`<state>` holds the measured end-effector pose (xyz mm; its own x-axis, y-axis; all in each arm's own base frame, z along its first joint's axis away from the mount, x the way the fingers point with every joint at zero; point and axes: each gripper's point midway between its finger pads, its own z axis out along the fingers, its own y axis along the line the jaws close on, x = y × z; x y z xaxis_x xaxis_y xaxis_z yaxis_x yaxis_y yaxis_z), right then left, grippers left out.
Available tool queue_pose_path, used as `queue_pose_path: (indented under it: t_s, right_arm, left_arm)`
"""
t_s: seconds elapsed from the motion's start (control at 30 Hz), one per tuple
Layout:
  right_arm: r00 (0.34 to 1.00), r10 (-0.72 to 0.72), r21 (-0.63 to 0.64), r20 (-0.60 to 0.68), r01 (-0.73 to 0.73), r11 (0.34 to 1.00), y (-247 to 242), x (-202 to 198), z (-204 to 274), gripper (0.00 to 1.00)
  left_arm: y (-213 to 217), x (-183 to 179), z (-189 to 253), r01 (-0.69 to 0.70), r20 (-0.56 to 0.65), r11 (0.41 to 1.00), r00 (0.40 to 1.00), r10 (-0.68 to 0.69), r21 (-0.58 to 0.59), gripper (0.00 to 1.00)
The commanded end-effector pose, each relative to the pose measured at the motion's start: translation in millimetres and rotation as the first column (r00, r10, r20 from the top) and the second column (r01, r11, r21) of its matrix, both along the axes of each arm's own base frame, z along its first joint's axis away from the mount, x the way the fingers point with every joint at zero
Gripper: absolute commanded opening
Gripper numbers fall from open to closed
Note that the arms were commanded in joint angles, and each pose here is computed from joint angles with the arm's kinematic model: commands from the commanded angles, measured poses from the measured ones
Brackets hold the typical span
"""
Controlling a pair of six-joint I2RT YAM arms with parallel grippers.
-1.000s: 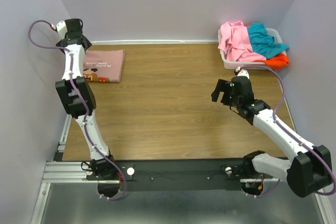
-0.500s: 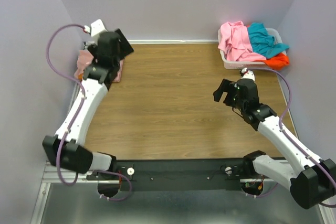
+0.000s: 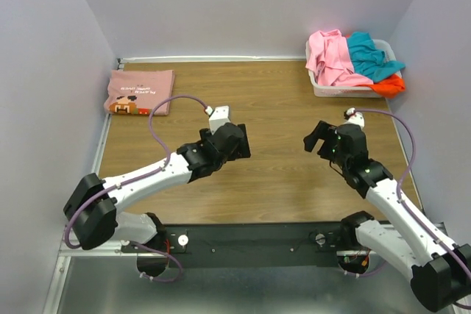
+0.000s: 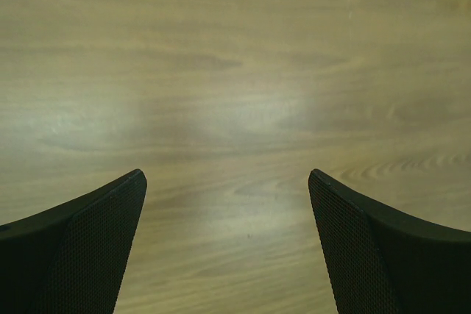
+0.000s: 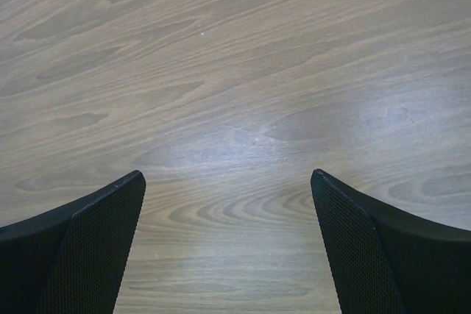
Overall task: Fold and stack the t-shirts
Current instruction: Reset both grippers
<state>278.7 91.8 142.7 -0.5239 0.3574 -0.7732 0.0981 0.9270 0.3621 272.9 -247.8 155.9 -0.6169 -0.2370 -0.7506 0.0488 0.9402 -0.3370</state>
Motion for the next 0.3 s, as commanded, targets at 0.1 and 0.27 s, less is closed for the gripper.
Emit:
queue_pose_path:
  t_s: [0.1,0.27]
  right_arm:
    - [0.995,-0.075,0.021,0.058,0.074,0.997,-15,-9,6,1.0]
    - [0.993,-0.089,0.024,0.076,0.088,0.996,-19,-12,7,1.0]
  left_arm:
    - [7,-5,3,-0.096,0.003,0.995,0.995,0.097,-0.036,0.98]
    - [17,-10,21,-0.095,0.061,0.99,0.993,0.101,-0.101,0.98]
